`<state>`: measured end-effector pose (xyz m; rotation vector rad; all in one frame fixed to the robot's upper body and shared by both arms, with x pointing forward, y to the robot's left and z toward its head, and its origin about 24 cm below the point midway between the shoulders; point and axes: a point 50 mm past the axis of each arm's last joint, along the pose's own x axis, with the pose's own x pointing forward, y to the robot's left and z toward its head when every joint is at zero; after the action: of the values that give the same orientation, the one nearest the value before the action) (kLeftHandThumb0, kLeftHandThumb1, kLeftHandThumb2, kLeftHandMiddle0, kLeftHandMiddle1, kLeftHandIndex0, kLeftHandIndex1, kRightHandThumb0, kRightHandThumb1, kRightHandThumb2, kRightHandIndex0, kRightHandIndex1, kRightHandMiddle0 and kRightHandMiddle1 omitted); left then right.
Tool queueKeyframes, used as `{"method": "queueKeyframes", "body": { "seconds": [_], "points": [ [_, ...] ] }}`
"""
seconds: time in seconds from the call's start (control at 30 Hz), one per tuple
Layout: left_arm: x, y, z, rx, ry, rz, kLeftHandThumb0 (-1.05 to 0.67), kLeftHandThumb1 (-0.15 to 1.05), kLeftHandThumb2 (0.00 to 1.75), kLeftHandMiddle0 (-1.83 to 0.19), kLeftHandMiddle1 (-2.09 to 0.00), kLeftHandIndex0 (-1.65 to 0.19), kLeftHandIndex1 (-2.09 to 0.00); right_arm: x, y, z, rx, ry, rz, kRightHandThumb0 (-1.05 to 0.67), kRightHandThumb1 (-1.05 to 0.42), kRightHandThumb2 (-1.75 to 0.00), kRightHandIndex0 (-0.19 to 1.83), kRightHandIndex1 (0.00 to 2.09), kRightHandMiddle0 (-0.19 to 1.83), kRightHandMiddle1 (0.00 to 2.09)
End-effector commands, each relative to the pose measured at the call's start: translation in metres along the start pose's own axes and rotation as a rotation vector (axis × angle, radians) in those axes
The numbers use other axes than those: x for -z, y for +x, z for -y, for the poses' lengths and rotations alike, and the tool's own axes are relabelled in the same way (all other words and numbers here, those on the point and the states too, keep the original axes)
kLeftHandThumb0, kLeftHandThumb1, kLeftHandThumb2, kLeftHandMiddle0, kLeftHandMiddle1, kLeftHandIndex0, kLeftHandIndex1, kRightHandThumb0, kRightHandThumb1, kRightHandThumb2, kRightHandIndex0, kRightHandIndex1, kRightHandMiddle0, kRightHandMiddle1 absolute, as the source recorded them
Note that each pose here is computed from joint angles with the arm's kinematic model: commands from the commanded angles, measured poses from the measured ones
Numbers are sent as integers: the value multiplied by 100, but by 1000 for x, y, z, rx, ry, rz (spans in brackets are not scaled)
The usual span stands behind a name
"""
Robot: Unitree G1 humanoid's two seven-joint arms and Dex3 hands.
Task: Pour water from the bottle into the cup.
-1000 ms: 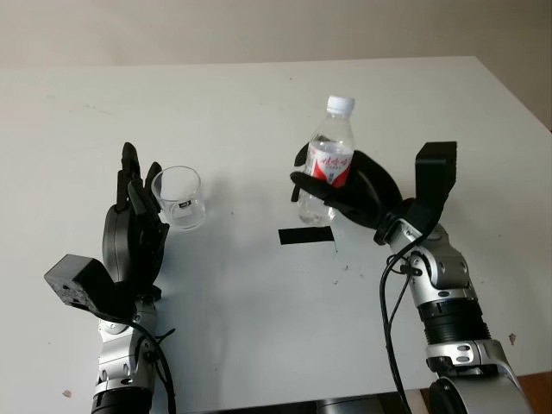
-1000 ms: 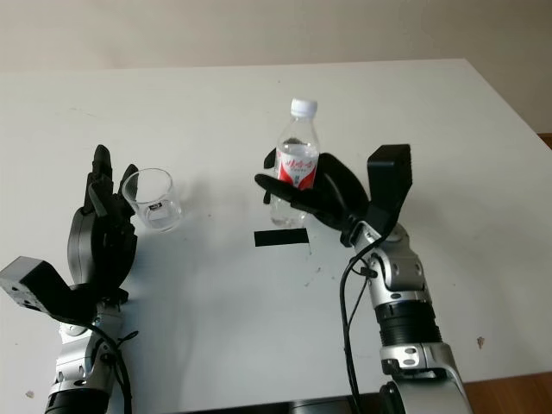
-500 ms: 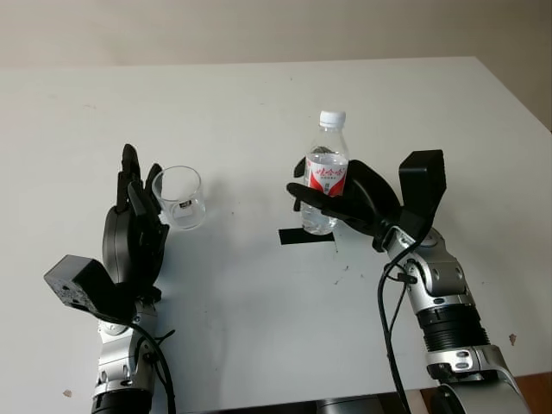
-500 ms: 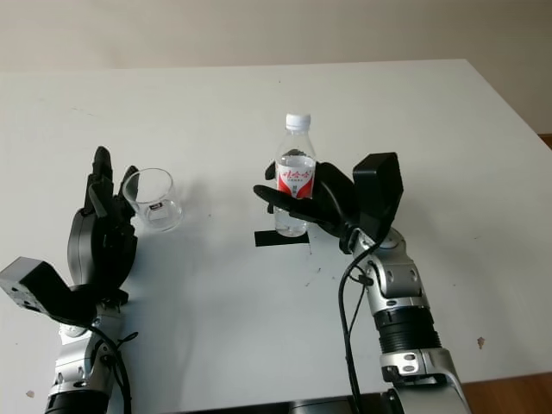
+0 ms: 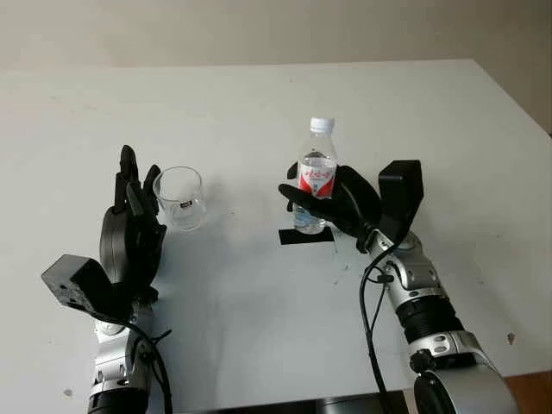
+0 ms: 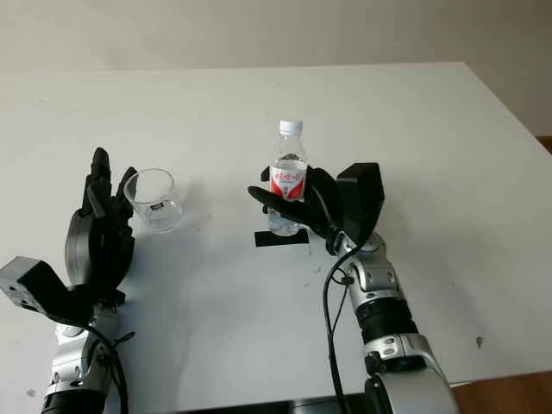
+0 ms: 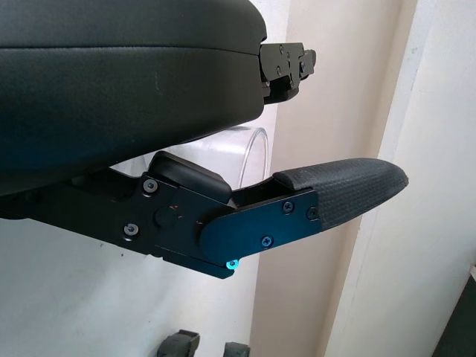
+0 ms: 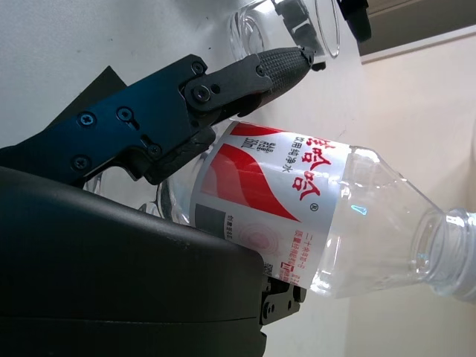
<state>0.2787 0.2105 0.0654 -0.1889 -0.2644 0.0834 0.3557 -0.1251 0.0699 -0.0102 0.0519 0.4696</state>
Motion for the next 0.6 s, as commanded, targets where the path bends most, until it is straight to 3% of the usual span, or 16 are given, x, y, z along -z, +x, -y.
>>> {"method": "queueKeyframes", "body": {
  "seconds": [0.0, 0.33, 0.57],
  "points": [
    [0, -1, -2, -2, 6, -2, -89, 105, 72, 19, -43, 7, 0, 17, -2, -5, -14, -2, -43, -29, -105, -26, 89, 209, 10, 209],
    [-1, -2, -3, -9, 7, -2, -88, 105, 74, 19, -46, 7, 0, 24, -18, -4, -110, -61, -12, -29, -105, -21, 59, 209, 2, 209],
    [-2, -1, -4, -9, 5, -1, -86, 105, 74, 19, -45, 8, 0, 29, -34, 2, -93, -91, -50, -34, -105, -15, 50, 209, 15, 209]
  ]
}}
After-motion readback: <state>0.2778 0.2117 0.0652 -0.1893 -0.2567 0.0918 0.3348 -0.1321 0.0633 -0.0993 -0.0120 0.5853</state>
